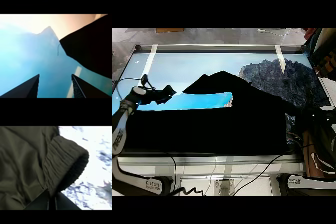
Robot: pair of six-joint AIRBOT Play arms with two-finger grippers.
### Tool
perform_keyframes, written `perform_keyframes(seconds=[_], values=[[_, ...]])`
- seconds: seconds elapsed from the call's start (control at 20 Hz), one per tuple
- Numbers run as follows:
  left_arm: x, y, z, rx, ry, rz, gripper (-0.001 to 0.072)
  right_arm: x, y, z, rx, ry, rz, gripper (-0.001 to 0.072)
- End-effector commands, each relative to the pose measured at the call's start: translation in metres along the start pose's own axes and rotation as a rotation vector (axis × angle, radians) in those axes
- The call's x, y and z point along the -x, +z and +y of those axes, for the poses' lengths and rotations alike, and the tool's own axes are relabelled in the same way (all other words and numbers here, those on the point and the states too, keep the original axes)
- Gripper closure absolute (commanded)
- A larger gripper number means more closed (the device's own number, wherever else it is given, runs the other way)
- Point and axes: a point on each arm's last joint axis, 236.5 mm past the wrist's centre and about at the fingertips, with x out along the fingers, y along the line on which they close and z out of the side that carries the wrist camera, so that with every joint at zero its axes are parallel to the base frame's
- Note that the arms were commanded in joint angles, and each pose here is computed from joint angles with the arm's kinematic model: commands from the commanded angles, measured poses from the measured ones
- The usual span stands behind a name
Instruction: Fold the clothes and pants, and hang the long-sleeved shirts on hangers.
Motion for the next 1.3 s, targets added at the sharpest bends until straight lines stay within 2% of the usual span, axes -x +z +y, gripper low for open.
perform_keyframes(seconds=[0.0,0.4,0.5,0.55,0.65,0.7,0.95,1.25], values=[[-0.043,0.0,-0.018,-0.023,-0.054,0.03,0.0266,0.007,0.004,0.011,0.032,0.021,0.002,0.0693],[-0.092,0.01,-0.014,-0.03,-0.059,0.038,0.0268,0.009,0.005,0.012,0.039,0.017,-0.003,0.0694],[-0.096,0.01,-0.011,-0.029,-0.053,0.029,0.03,0.009,0.005,0.012,0.039,0.017,-0.002,0.0694],[-0.097,0.012,-0.012,-0.03,-0.05,0.016,0.0352,0.009,0.005,0.012,0.038,0.017,-0.002,0.0694],[-0.096,0.019,-0.013,-0.025,-0.052,-0.012,0.0629,0.009,0.005,0.012,0.039,0.016,-0.003,0.0693],[-0.094,0.022,-0.016,-0.021,-0.057,-0.024,0.0697,0.009,0.005,0.012,0.039,0.017,-0.003,0.0693],[-0.042,0.087,-0.048,-0.047,-0.114,-0.176,0.0697,0.011,0.007,0.01,0.06,0.002,-0.001,0.0693],[0.134,0.196,-0.13,-0.26,-0.194,-0.536,0.0698,0.035,0.047,0.007,0.152,-0.094,-0.098,0.0694]])
